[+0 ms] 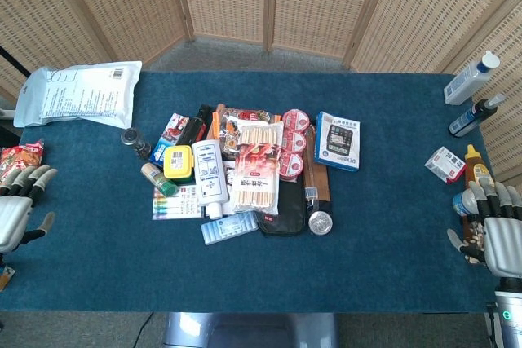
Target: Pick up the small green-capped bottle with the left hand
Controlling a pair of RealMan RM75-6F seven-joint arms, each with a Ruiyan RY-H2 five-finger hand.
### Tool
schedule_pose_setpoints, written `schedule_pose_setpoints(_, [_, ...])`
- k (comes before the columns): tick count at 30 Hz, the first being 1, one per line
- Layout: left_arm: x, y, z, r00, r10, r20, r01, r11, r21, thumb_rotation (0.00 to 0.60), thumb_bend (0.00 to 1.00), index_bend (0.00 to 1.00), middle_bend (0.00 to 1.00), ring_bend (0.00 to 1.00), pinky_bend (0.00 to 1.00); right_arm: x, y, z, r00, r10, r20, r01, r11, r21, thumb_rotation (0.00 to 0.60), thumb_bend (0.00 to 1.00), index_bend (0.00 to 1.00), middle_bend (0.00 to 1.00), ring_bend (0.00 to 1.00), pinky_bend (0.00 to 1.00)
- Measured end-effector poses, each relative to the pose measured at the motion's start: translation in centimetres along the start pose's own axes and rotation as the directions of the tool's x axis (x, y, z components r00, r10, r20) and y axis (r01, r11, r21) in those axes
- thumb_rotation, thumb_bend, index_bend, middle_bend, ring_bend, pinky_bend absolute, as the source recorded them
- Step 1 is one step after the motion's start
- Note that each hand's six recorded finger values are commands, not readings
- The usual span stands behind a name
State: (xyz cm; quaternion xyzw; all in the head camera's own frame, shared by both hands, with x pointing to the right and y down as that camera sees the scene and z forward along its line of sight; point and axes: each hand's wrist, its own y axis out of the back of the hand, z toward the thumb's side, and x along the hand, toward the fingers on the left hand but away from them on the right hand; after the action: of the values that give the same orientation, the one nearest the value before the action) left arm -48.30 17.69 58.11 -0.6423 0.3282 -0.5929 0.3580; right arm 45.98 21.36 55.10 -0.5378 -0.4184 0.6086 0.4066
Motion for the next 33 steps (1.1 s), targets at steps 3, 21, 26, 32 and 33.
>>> schedule_pose_setpoints(3, [1.8, -0.7, 1.0, 0.999, -0.035, 0.035, 0.035, 0.999, 0.016, 0.600, 0.36, 0.02, 0.13, 0.07, 0.00, 0.3, 0.3, -0.2, 1.000, -0.002, 0.006, 0.002, 1.000, 0.001, 0.468, 0.26, 0.00, 0.09, 0.00, 0.00])
schedule_pose_setpoints(21, [8.6, -4.4, 7.2, 0.979, -0.116, 0.167, 0.108, 0.993, 0.056, 0.526, 0.27, 0.00, 0.18, 0.09, 0.00, 1.3, 1.1, -1.2, 0.999, -0.010, 0.045, 0.010, 1.000, 0.001, 0.468, 0.26, 0.00, 0.09, 0.00, 0.00])
schedule_pose_setpoints(26, [9.8, -5.5, 8.8, 0.971, -0.137, 0.194, 0.130, 0.990, 0.053, 0.528, 0.27, 0.00, 0.18, 0.09, 0.00, 1.4, 1.3, -1.5, 0.999, -0.011, 0.053, 0.011, 1.000, 0.001, 0.469, 0.26, 0.00, 0.09, 0.00, 0.00])
schedule_pose_setpoints(32, [11.2, -6.7, 10.6, 0.961, -0.162, 0.224, 0.154, 0.987, 0.052, 0.529, 0.27, 0.00, 0.18, 0.09, 0.00, 1.7, 1.6, -1.8, 0.998, -0.017, 0.064, 0.017, 1.000, 0.002, 0.473, 0.26, 0.00, 0.09, 0.00, 0.00])
schedule_pose_setpoints(33, [11.4, -6.9, 10.9, 0.960, -0.165, 0.228, 0.157, 0.986, 0.053, 0.530, 0.27, 0.00, 0.18, 0.09, 0.00, 1.7, 1.6, -1.9, 0.998, -0.017, 0.067, 0.017, 1.000, 0.001, 0.474, 0.26, 0.00, 0.09, 0.00, 0.00])
